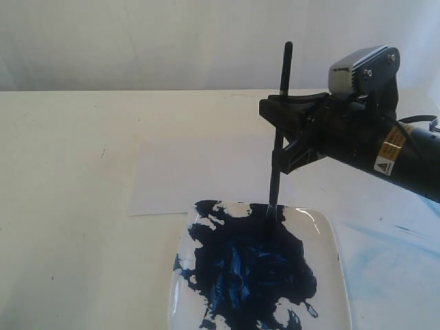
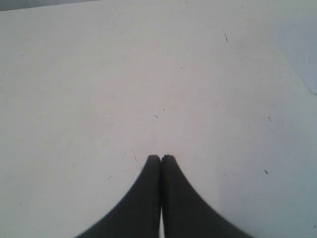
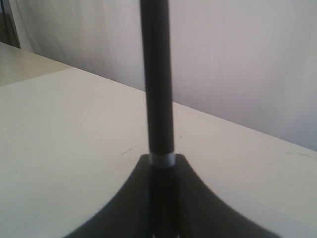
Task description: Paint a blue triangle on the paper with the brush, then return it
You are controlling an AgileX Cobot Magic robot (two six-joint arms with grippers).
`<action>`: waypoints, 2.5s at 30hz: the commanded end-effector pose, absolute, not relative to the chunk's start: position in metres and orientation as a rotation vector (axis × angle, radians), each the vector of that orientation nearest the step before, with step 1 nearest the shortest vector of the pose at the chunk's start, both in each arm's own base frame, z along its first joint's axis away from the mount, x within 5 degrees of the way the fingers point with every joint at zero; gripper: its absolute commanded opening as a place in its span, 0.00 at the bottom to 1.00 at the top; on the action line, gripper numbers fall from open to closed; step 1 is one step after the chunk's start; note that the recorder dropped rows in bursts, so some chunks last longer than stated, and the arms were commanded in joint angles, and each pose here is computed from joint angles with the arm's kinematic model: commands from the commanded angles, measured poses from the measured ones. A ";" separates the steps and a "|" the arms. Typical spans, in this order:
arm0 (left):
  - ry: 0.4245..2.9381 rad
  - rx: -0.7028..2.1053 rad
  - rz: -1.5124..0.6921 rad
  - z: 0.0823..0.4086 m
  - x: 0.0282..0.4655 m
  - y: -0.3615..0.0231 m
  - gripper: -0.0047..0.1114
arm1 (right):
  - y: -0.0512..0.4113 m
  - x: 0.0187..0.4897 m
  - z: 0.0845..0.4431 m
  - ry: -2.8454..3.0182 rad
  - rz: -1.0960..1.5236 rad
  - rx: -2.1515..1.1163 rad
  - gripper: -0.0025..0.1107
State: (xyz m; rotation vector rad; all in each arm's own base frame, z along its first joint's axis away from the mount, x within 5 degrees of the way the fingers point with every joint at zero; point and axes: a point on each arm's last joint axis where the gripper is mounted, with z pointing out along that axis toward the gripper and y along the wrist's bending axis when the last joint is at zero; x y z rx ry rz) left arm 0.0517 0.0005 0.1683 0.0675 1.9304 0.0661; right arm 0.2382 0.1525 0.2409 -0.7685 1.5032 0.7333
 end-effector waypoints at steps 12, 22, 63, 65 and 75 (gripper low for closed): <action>1.931 0.076 0.066 0.166 0.052 0.000 0.04 | 0.153 0.238 0.244 1.488 0.734 -0.763 0.02; 1.931 0.076 0.066 0.166 0.052 0.000 0.04 | 0.152 0.235 0.256 1.429 0.754 -0.749 0.02; 1.273 -0.121 -0.133 0.225 0.054 0.001 0.04 | 0.121 0.182 0.326 1.428 0.709 -0.642 0.02; 1.213 -0.127 -0.141 0.230 0.052 0.001 0.04 | 0.122 0.182 0.326 1.432 0.721 -0.634 0.02; 1.610 -0.102 -0.079 0.286 0.108 0.001 0.04 | 0.121 0.182 0.326 1.454 0.750 -0.597 0.02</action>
